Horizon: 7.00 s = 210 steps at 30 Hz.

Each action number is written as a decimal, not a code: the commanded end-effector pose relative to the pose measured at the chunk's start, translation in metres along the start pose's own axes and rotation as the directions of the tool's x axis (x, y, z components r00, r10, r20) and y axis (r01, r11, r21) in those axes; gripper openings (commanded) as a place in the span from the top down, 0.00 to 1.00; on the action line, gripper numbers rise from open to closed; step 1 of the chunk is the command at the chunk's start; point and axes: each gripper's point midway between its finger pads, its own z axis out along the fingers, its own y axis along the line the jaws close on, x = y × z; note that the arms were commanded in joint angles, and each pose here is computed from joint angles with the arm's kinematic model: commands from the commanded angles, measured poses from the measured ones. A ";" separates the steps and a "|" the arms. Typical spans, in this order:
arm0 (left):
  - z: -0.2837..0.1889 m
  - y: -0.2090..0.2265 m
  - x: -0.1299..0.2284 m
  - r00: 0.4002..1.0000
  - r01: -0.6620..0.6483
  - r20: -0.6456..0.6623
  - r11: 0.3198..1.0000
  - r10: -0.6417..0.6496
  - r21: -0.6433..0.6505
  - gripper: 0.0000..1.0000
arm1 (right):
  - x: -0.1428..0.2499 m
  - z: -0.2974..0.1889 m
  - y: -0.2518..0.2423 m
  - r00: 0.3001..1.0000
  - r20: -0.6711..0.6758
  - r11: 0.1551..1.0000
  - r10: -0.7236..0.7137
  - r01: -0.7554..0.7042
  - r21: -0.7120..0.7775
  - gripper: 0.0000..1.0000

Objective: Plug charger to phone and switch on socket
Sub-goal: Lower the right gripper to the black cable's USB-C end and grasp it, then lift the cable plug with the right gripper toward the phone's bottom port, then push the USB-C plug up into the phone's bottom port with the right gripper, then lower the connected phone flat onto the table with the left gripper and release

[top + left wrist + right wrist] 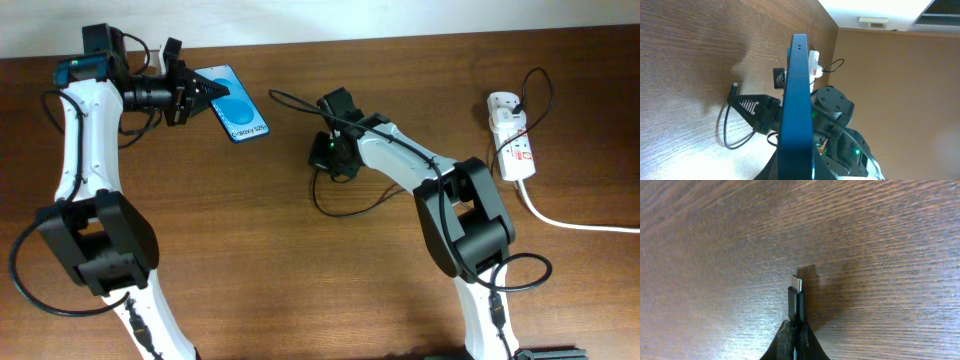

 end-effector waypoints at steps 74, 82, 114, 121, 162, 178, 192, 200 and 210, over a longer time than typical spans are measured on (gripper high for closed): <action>0.052 -0.119 0.075 0.868 -0.370 -0.103 0.769 0.487 0.521 1.00 | 0.102 -0.228 0.081 0.888 0.252 0.562 -0.385 0.442 -0.699 0.96; 0.056 -0.121 0.078 0.864 -0.368 -0.112 0.769 0.490 0.522 1.00 | 0.102 -0.228 0.081 0.887 0.255 0.560 -0.385 0.444 -0.699 0.96; 0.069 -0.113 0.086 0.870 -0.351 -0.159 0.814 0.466 0.464 1.00 | 0.094 -0.227 0.079 0.865 0.309 0.558 -0.395 0.493 -0.667 0.96; 0.070 -0.112 0.086 0.872 -0.348 -0.162 0.817 0.463 0.461 1.00 | 0.081 -0.228 0.068 0.874 0.315 0.583 -0.371 0.483 -0.654 0.96; 0.084 -0.058 0.074 0.886 -0.389 -0.211 0.910 0.413 0.146 1.00 | 0.081 -0.218 0.055 0.889 0.275 0.635 -0.365 0.454 -0.625 0.54; 0.097 0.000 0.084 0.909 -0.315 -0.293 0.949 0.295 -0.020 1.00 | 0.078 -0.199 0.032 0.921 0.222 0.750 -0.322 0.391 -0.534 0.48; 0.122 0.054 0.086 0.933 -0.247 -0.283 0.968 0.224 -0.048 1.00 | 0.080 -0.189 0.016 0.938 0.180 0.808 -0.296 0.347 -0.477 0.48; 0.130 0.086 0.075 0.946 -0.256 -0.241 0.955 0.217 -0.148 1.00 | 0.081 -0.186 0.012 0.942 0.167 0.822 -0.290 0.335 -0.460 0.48; 0.137 0.103 0.079 0.944 -0.259 -0.263 0.942 0.200 -0.215 1.00 | 0.081 -0.186 0.011 0.938 0.170 0.820 -0.301 0.346 -0.457 0.48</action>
